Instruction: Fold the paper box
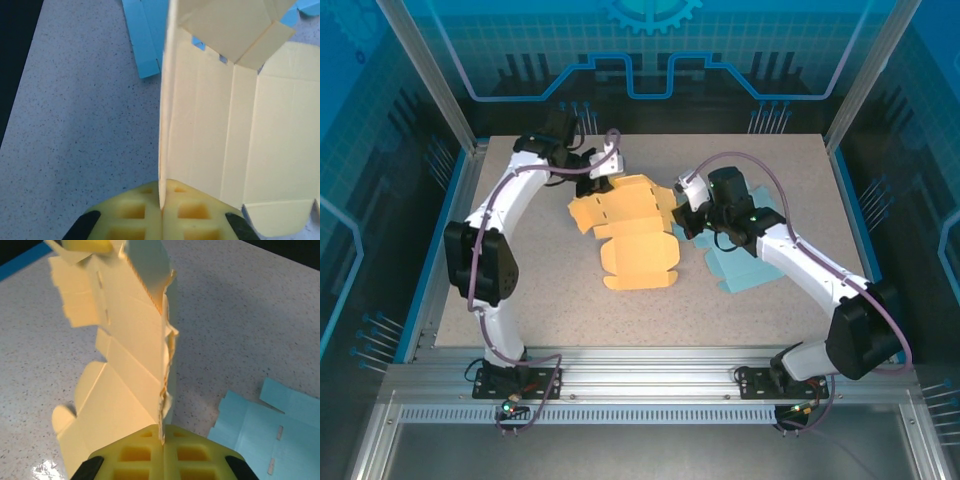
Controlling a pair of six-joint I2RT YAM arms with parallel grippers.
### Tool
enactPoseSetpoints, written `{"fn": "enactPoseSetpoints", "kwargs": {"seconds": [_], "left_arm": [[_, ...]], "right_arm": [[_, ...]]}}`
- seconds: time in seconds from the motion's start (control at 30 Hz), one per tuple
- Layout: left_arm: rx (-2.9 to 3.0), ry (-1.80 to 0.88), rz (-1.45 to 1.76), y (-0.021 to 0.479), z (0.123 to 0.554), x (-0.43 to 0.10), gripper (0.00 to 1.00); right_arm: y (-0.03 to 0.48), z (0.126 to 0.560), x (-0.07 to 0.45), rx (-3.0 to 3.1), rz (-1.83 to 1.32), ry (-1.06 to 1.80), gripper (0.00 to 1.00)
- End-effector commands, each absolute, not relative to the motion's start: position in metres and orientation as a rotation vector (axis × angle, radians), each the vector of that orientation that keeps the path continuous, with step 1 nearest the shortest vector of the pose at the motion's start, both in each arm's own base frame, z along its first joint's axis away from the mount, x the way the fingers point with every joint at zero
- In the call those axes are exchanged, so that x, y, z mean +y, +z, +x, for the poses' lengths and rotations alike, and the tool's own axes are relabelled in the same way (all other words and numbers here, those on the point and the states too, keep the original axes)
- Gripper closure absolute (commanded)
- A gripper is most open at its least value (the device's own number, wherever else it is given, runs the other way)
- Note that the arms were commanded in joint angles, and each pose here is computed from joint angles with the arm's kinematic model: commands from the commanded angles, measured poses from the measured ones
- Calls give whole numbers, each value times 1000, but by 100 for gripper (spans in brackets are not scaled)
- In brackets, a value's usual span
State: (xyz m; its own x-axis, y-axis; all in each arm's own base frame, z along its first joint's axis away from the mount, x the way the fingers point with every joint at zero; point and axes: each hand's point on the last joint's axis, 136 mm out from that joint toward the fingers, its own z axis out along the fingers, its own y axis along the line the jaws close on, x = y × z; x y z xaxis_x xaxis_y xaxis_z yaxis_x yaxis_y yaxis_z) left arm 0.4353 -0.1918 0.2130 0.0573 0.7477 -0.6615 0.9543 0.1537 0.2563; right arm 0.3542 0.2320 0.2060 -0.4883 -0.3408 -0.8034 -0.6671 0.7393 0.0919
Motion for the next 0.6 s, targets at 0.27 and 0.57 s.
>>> {"fn": "enactPoseSetpoints", "kwargs": {"seconds": [0.27,0.57], "left_arm": [[1627,-10,1436,229,425,-197,100],[1662,225,1407,197,412,-207,100]], "right_arm": [[162,357,219,2261,-573,536,97],[133,358,215,2355,-487,536,74]]}}
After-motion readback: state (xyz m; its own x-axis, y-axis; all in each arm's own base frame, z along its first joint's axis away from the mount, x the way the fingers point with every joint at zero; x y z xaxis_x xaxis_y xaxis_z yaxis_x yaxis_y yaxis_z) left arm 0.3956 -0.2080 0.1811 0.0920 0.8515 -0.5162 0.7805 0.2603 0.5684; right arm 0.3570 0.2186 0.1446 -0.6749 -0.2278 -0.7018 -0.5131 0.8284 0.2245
